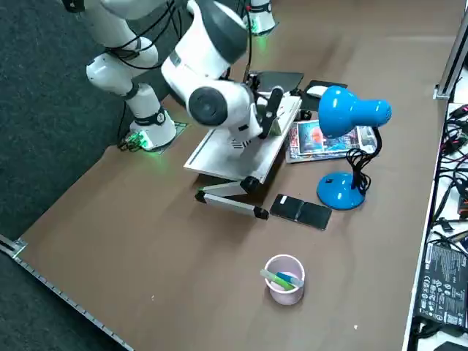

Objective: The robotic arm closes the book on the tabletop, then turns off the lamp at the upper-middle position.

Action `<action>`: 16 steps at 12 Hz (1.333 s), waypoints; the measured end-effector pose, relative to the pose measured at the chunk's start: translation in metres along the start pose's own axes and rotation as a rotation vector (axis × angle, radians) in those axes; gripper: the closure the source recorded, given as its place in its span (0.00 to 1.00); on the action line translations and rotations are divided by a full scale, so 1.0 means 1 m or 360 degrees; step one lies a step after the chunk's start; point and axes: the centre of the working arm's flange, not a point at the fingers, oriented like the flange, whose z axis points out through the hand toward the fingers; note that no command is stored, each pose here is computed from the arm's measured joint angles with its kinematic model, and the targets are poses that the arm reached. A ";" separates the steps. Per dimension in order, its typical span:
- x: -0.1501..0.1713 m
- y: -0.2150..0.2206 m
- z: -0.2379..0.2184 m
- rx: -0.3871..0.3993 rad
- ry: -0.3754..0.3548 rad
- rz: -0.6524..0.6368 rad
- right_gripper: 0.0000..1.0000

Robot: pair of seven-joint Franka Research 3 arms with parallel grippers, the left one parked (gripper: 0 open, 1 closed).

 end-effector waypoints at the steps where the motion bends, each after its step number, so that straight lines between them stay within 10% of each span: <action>1: 0.003 -0.021 0.010 -0.0033 -0.0023 0.0038 0.00; 16: 0.022 -0.101 0.136 -0.0159 -0.0026 0.0165 0.00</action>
